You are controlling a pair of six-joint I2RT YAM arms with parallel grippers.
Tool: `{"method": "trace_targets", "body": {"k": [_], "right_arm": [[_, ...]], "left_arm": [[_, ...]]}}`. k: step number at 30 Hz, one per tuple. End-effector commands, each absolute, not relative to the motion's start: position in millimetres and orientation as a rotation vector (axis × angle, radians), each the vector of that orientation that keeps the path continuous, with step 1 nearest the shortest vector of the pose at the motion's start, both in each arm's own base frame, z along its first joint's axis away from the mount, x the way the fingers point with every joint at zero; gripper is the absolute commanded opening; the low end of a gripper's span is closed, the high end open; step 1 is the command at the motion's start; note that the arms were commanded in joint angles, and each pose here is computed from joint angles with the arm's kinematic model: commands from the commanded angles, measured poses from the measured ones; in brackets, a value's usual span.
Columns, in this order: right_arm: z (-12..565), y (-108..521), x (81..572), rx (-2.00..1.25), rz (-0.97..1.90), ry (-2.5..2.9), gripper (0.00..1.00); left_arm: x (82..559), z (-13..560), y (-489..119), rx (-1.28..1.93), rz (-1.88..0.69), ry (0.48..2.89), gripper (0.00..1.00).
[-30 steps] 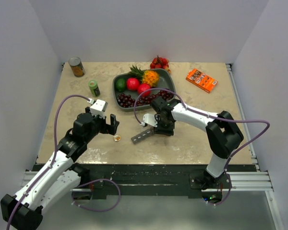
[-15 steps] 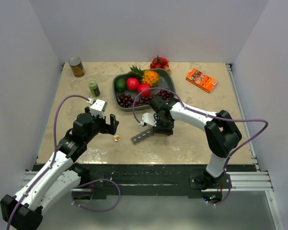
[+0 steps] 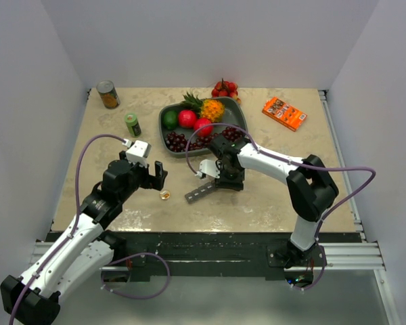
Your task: Sort the pills into containers
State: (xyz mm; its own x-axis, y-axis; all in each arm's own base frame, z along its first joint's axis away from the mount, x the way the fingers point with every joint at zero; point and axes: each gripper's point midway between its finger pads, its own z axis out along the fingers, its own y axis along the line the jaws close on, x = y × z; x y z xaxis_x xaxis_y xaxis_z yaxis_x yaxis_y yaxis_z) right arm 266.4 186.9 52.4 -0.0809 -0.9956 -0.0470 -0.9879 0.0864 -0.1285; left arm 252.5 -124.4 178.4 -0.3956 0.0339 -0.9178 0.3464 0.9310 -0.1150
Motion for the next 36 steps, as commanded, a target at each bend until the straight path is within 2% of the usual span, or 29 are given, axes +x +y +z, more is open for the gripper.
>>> {"method": "trace_targets", "body": {"k": [1, 14, 36], "right_arm": [[60, 192, 271, -2.030, -0.118, 2.227, 0.00], [58, 194, 270, -2.032, -0.112, 2.228, 0.00], [70, 207, 259, -1.926, 0.088, 2.180, 0.00]], "left_arm": [[259, 204, -122, 0.253, -0.338, 1.891, 0.98], [259, 204, -122, 0.256, -0.337, 1.887, 0.98], [257, 205, -125, 0.254, -0.360, 1.887, 0.99]]}}
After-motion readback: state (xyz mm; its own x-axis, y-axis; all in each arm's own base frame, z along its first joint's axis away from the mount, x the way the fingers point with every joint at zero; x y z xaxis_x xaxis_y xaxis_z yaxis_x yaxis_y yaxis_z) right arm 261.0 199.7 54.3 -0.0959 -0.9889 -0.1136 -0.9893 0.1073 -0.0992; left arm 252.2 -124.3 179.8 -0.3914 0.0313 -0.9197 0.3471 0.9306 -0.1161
